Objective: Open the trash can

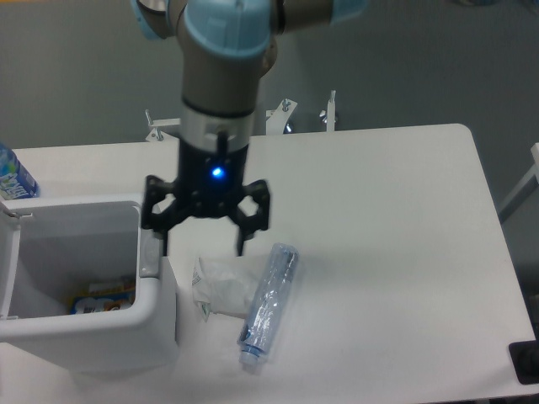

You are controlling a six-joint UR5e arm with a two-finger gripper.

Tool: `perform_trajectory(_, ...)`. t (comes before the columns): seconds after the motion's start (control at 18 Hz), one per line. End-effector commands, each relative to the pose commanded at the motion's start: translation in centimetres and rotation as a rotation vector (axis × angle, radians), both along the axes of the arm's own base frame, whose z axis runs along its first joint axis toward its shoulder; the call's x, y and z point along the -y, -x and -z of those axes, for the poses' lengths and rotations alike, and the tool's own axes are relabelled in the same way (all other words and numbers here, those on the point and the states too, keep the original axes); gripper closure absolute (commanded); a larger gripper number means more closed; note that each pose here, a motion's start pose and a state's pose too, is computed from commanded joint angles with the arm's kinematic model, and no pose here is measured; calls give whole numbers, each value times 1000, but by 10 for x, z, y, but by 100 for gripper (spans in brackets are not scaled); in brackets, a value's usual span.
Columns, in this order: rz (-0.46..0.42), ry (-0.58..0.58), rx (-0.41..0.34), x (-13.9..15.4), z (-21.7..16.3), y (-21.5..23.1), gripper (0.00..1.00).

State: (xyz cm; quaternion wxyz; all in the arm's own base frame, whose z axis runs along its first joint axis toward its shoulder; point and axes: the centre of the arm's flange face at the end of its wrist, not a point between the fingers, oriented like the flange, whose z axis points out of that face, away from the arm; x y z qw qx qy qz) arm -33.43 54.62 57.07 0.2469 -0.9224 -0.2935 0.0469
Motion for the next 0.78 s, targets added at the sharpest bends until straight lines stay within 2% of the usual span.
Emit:
perform_trajectory(0.11,-54,71,-84,20,-7,19,0)
perform_trajectory(0.17,-43,85,-104,28,-12,23,0)
perform_trajectory(0.33,62,179,-129,49,-1,40,0)
perform_trajectory(0.61,257,329,-136,111,-4,76,0)
perform_trajectory(0.78,376,378,-183,135,-6,96,0)
